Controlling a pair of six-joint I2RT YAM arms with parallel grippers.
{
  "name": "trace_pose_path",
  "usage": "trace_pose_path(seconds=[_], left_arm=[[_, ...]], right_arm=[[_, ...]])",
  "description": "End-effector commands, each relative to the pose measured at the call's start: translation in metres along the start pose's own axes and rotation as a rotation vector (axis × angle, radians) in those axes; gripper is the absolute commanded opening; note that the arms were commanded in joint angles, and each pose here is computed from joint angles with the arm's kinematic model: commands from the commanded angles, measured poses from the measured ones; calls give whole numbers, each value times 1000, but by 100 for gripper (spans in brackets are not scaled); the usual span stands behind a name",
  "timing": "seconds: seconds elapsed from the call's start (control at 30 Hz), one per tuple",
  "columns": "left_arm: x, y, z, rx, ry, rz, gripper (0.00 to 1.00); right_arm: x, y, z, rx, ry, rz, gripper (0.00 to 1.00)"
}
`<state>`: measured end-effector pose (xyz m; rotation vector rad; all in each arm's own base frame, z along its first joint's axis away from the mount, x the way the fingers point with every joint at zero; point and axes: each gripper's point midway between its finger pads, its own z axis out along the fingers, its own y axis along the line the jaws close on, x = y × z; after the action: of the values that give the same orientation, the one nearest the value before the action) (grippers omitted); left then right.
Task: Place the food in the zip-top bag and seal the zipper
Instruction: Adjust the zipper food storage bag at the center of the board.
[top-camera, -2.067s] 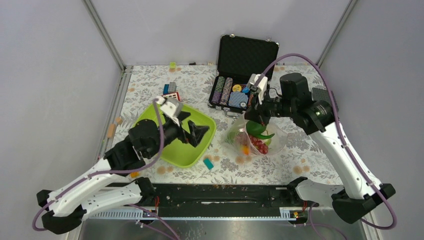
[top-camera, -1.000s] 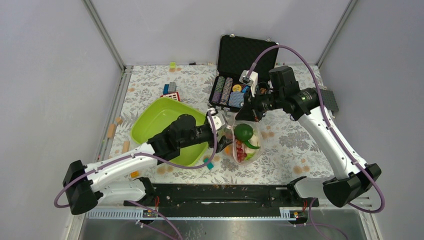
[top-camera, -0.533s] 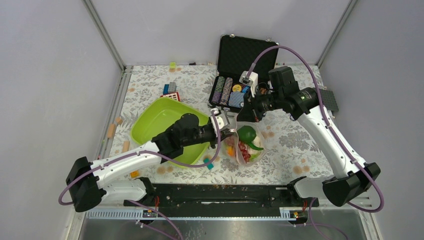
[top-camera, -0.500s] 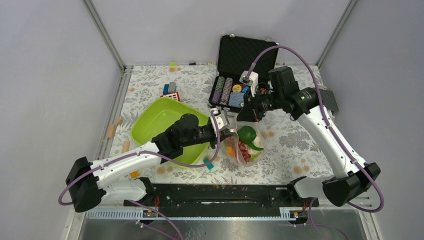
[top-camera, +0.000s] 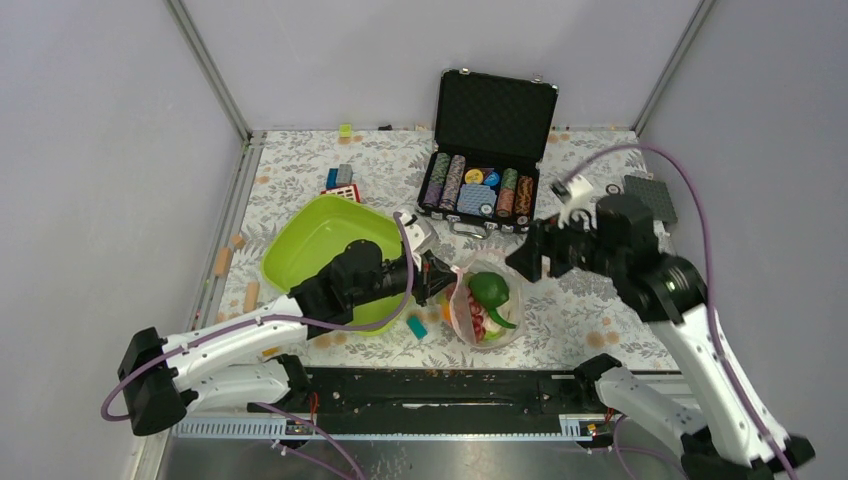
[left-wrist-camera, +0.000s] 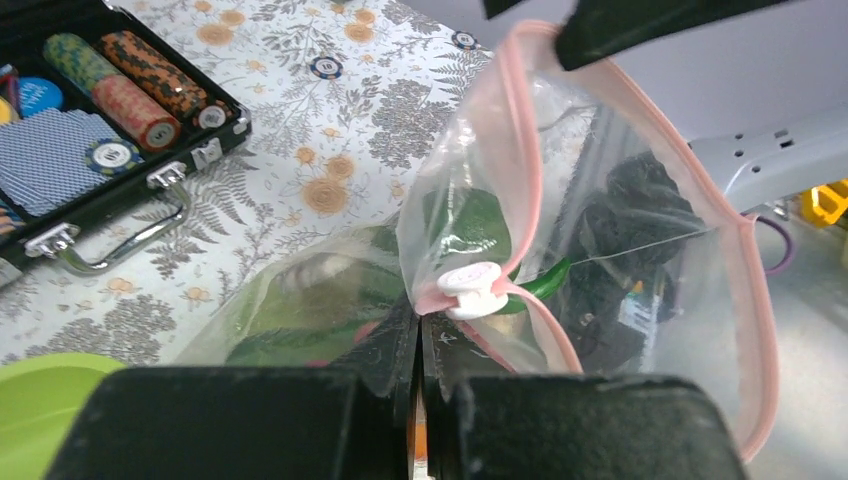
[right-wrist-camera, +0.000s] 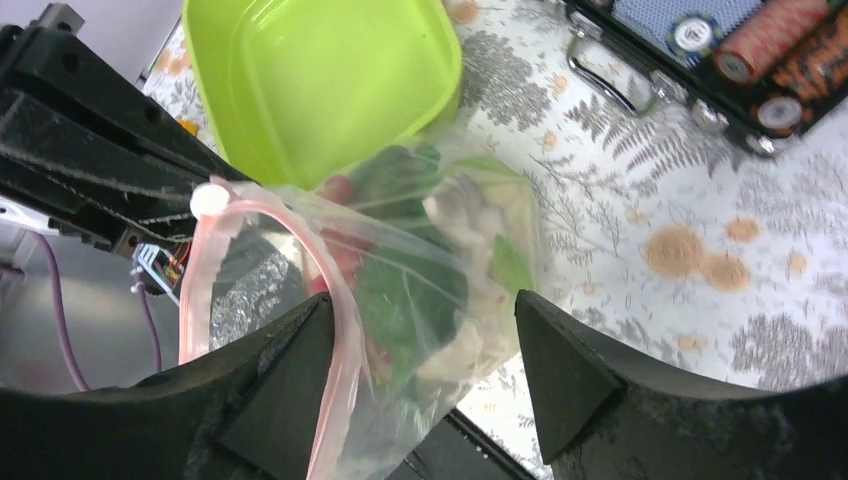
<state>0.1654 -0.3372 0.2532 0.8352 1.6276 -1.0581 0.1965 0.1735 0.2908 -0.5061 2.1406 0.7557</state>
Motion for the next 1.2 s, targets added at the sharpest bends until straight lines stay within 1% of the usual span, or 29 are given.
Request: trace_pose_path(seconds=[0.0, 0.13, 0.27, 0.4, 0.5, 0.57, 0.6, 0.67, 0.7, 0.77, 0.83, 0.9, 0.97, 1.07, 1.17], left_arm=[[-46, -15, -3, 7, -165, -74, 0], [-54, -18, 2, -34, -146, -92, 0], [-57, 6, 5, -212, -129, -155, 0], [-59, 17, 6, -288, -122, -187, 0], [-60, 27, 1, -349, -132, -195, 0], [-60, 36, -3, -398, -140, -177, 0], [-61, 39, -5, -411, -144, -175, 0], [-56, 42, -7, -423, -121, -164, 0], [-55, 44, -9, -429, -117, -164, 0], [-52, 47, -13, -438, -109, -167, 0], [-49, 42, -16, -399, -108, -158, 0], [-39, 29, -19, -305, -85, -130, 0], [-35, 9, -24, -183, -89, -104, 0], [-18, -25, -32, 34, -68, -29, 0], [-3, -44, -38, 163, -46, 14, 0]], right_arm=[[27, -20, -17, 142, -38, 131, 74], [43, -8, -24, 97, 18, 116, 79], [55, 1, -24, 95, 81, 58, 80], [73, -3, -23, 171, 187, 16, 79], [80, -24, -29, 301, 185, 40, 74], [82, -37, -36, 370, 155, 42, 68], [81, -44, -40, 408, 136, 41, 59], [75, -55, -46, 484, 96, 51, 35], [71, -60, -47, 514, 83, 48, 28], [64, -72, -48, 594, 69, 33, 24], [53, -86, -51, 686, 58, 14, 22], [40, -102, -59, 778, 38, 36, 20], [24, -115, -61, 805, -6, 80, 17], [7, -116, -47, 712, -37, 111, 13], [-1, -93, -20, 516, 0, 67, 10]])
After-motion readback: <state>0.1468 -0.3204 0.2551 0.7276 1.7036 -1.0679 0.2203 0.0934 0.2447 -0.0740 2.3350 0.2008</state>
